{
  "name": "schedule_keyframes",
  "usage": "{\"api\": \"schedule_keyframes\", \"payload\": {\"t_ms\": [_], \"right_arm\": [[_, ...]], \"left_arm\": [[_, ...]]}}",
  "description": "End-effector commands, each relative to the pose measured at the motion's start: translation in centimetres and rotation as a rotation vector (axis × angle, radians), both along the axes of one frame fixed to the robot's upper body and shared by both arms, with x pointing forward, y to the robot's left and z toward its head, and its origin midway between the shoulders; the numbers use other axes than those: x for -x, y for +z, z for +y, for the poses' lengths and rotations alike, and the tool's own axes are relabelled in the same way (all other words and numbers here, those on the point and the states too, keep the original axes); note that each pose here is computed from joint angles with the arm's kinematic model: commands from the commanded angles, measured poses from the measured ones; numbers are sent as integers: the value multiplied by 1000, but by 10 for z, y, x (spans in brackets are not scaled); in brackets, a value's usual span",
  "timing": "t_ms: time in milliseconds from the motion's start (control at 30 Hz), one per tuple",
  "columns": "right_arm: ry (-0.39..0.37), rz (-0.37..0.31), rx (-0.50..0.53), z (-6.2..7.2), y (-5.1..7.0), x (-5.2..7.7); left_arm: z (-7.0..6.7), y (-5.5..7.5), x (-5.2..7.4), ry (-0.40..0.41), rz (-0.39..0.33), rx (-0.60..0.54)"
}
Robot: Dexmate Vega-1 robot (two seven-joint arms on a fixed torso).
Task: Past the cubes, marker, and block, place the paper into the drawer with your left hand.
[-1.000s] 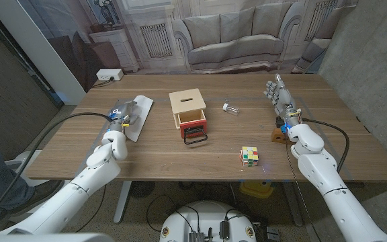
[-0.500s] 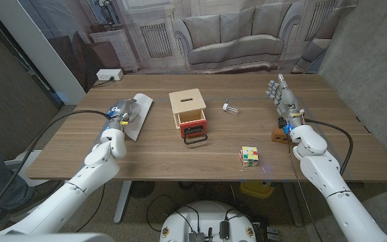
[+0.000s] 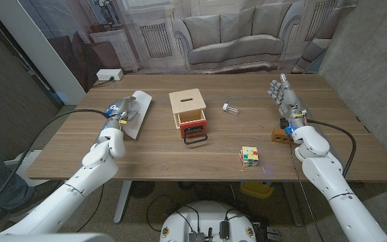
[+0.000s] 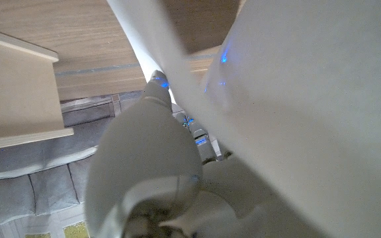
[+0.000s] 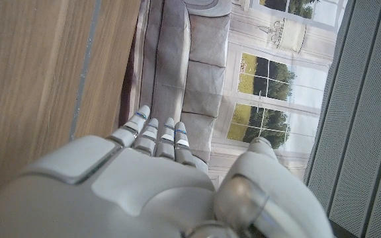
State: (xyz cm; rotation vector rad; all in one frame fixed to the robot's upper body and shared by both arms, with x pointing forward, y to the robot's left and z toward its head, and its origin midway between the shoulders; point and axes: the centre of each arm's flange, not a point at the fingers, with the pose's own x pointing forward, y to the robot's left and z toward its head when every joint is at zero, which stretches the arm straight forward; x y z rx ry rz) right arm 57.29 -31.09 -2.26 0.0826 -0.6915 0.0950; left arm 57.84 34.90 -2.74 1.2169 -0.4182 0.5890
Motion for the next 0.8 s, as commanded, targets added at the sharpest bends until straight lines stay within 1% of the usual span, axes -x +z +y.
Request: {"api": "schedule_keyframes", "payload": {"t_ms": [33, 233, 433, 800], "right_arm": [[-12, -11, -7, -2, -2, 7], [-26, -15, -17, -4, -4, 12], [-34, -21, -27, -5, -5, 14], [-45, -17, -37, -7, -7, 15]], "left_arm": [[-2, 13, 3, -20, -50, -9], [-4, 19, 2, -43, -78, -10], [-5, 24, 2, -40, -93, -10], [-8, 36, 6, -68, -125, -20]]}}
